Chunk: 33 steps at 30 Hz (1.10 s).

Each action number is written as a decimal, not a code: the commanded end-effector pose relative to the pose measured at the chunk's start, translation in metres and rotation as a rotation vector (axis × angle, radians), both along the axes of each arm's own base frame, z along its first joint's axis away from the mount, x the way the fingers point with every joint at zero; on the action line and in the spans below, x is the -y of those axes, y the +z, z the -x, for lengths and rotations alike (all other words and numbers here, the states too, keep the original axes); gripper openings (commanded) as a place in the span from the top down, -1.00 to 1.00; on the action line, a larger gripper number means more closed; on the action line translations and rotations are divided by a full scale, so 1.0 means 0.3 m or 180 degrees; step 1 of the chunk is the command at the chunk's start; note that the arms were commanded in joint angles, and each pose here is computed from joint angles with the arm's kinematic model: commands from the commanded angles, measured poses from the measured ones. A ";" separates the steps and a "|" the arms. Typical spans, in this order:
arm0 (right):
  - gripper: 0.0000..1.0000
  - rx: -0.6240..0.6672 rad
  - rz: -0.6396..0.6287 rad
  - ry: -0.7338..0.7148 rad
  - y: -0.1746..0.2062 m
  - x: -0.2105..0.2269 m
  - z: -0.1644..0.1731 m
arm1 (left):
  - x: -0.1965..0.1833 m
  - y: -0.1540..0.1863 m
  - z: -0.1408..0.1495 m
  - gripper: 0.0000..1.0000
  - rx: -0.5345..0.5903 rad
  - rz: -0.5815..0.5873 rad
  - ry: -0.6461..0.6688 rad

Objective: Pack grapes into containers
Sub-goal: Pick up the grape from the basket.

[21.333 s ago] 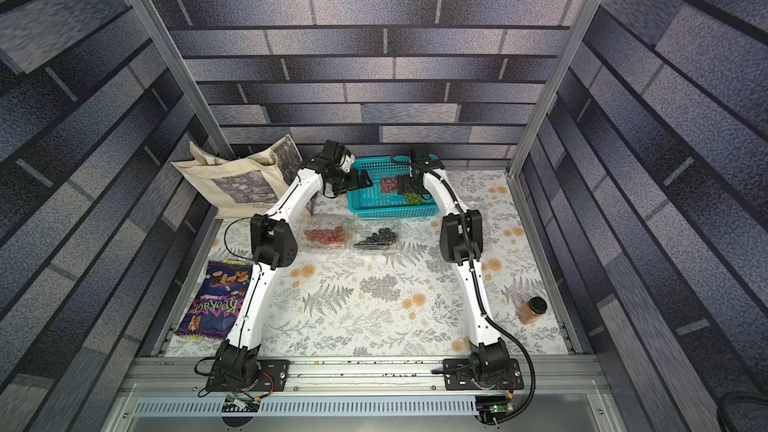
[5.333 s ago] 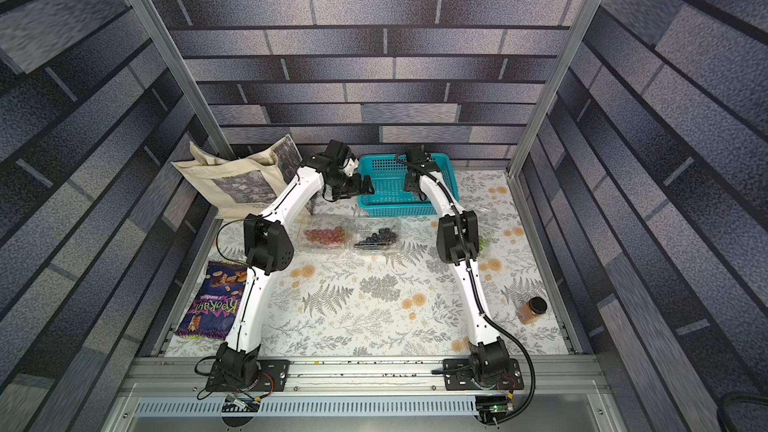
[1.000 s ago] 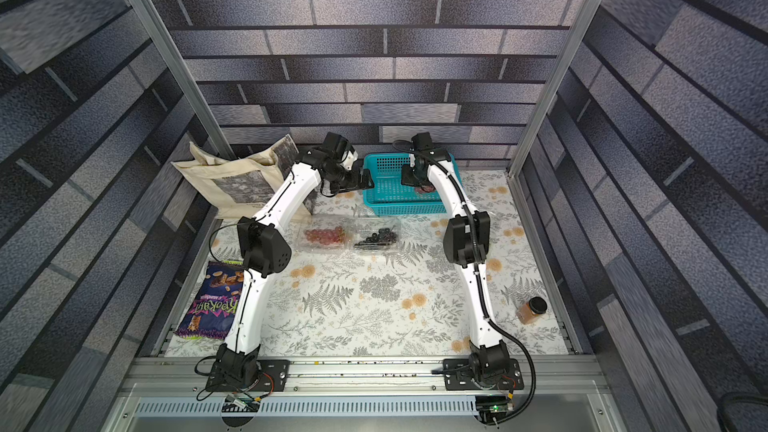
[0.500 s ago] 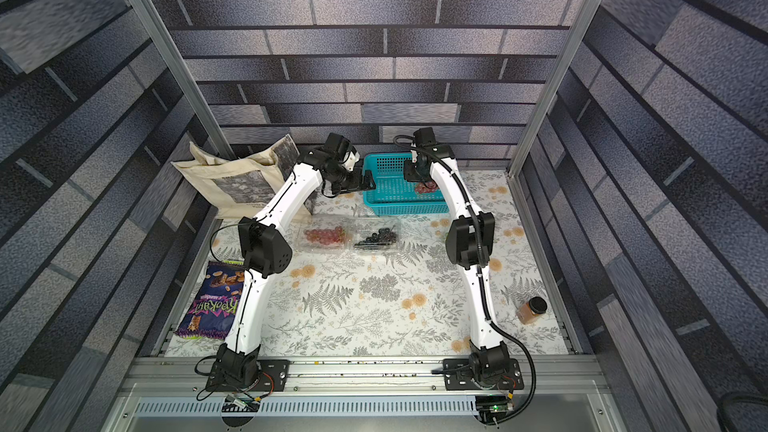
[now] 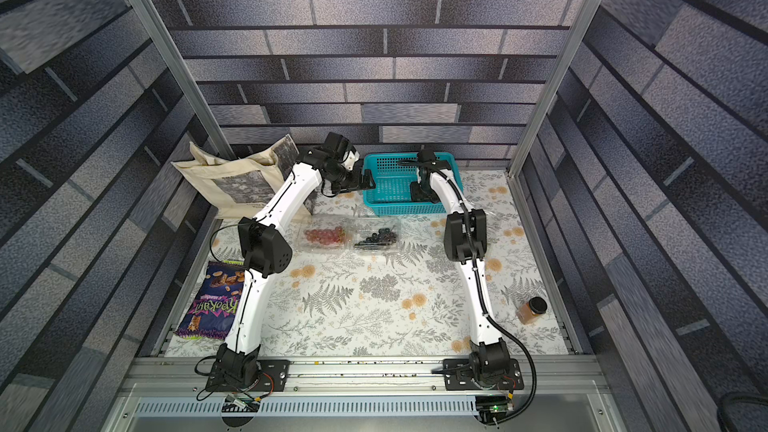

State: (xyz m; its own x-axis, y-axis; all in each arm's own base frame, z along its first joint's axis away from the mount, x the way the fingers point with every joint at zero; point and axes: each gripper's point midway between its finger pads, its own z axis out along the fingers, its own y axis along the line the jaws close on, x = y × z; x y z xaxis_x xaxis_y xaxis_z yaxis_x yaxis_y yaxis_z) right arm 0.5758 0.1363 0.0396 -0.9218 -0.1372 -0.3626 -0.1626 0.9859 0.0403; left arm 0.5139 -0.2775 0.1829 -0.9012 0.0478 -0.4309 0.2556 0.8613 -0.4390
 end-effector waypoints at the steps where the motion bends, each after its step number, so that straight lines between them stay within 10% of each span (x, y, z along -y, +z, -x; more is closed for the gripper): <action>1: -0.27 0.0072 0.0102 -0.0011 -0.013 0.025 -0.030 | -0.007 -0.006 -0.002 -1.00 -0.0014 -0.0005 -0.0060; 18: -0.30 -0.0001 -0.0069 -0.0262 -0.067 0.022 -0.054 | 0.005 -0.018 -0.007 -1.00 -0.0024 0.0021 -0.0076; 33: 0.26 -0.0121 -0.0127 -0.0152 -0.149 -0.136 -0.010 | 0.005 -0.011 -0.002 -1.00 -0.0046 0.0053 -0.0081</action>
State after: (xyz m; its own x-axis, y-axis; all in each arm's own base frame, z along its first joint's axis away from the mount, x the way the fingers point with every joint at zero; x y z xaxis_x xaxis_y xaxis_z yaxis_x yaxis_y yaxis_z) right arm 0.5987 0.1631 0.0318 -0.9010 -0.0780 -0.4269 -0.1196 0.9902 0.0716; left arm 0.5146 -0.2812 0.1768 -0.9066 0.0524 -0.4187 0.2584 0.8534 -0.4527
